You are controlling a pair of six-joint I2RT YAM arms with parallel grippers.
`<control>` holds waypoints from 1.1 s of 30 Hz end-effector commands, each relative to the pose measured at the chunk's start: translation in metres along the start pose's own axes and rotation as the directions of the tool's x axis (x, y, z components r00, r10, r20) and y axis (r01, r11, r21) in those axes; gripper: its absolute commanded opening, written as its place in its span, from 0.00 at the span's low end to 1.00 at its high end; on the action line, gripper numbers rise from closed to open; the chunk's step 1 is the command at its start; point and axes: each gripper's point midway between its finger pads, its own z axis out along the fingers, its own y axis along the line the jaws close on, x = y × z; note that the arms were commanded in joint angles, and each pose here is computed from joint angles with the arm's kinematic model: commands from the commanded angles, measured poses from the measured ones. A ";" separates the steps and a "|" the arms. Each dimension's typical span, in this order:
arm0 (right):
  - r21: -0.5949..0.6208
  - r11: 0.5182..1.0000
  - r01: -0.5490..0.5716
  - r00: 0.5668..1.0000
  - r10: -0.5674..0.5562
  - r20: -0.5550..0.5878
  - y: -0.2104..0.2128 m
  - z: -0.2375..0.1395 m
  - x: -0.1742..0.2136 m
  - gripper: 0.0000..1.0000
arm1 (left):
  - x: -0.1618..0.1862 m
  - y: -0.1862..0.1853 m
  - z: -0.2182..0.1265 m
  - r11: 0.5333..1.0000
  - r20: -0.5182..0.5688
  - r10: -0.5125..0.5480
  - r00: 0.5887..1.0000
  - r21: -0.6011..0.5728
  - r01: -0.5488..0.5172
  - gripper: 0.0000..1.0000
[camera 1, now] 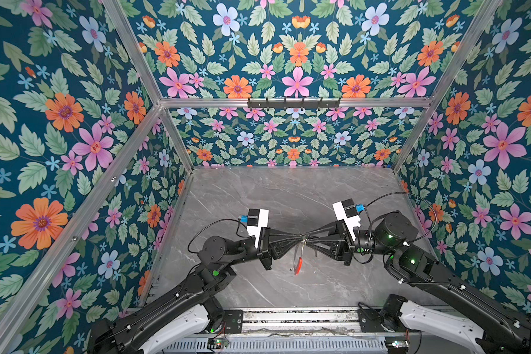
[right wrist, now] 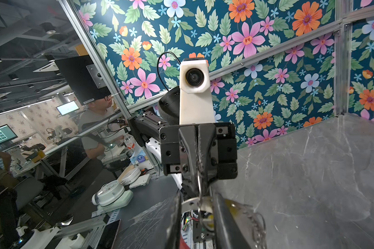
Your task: Remove the keys from the keyring
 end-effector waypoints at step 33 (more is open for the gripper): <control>0.105 0.994 -0.029 0.990 0.044 -0.134 -0.008 -0.007 0.017 0.00 | 0.000 0.003 -0.006 0.999 0.008 -0.027 1.000 -0.037 0.028 0.42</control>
